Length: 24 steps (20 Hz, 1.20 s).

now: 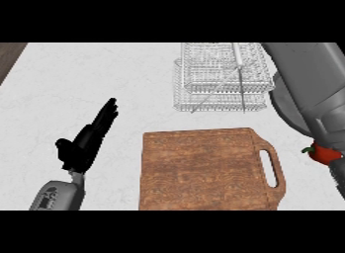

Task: Pick the croissant from the cutting board and place it in the tiered basket

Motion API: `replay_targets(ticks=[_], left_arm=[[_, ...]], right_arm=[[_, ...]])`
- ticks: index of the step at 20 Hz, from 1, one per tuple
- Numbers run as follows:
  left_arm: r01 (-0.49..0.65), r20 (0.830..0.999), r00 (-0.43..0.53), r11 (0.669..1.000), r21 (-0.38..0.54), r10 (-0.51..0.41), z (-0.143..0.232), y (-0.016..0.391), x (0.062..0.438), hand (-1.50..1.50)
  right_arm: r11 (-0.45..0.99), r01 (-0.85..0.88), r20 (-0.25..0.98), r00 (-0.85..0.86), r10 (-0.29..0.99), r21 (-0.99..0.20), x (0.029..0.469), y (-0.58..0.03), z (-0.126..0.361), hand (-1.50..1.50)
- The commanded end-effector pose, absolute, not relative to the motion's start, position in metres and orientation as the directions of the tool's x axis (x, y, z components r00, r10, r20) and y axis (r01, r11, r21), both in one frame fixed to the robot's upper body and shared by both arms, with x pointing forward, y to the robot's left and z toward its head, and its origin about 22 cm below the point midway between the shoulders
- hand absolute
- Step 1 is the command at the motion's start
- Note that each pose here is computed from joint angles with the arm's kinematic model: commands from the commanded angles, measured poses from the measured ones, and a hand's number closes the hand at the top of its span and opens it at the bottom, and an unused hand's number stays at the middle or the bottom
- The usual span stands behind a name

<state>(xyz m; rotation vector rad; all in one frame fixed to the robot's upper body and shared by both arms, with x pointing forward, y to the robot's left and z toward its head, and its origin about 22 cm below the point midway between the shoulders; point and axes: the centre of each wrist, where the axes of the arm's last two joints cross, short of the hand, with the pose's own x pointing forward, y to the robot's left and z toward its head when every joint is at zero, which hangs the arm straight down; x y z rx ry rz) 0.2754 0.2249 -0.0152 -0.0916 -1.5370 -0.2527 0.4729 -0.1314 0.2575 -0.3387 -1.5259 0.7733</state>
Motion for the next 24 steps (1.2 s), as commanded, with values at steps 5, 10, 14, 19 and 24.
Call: replay_targets(ticks=[5, 10, 14, 19, 24], left_arm=[[0.192, 0.993, 0.026, 0.976, 0.104, -0.111, -0.016, 0.226, 0.276, 0.0], [0.212, 0.994, 0.034, 0.972, 0.098, -0.107, -0.015, 0.23, 0.274, 0.0], [0.214, 0.995, 0.017, 0.972, 0.095, -0.101, -0.016, 0.22, 0.267, 0.0], [0.21, 0.994, 0.014, 0.972, 0.102, -0.107, -0.018, 0.227, 0.272, 0.0], [0.191, 0.994, 0.022, 0.977, 0.097, -0.103, -0.023, 0.23, 0.267, 0.0]], right_arm=[[0.84, -0.389, 0.86, 0.187, 0.475, -0.38, 0.478, -0.119, 0.232, -1.5], [0.892, -0.357, 0.907, 0.208, 0.367, -0.279, 0.48, -0.135, 0.26, -1.5], [0.939, -0.175, 0.934, 0.154, 0.323, -0.296, 0.481, -0.167, 0.265, -1.5], [0.917, 0.177, 0.933, 0.103, 0.345, -0.359, 0.48, -0.194, 0.273, -1.5], [0.895, 0.371, 0.964, 0.009, 0.265, -0.249, 0.468, -0.278, 0.291, -1.5]])
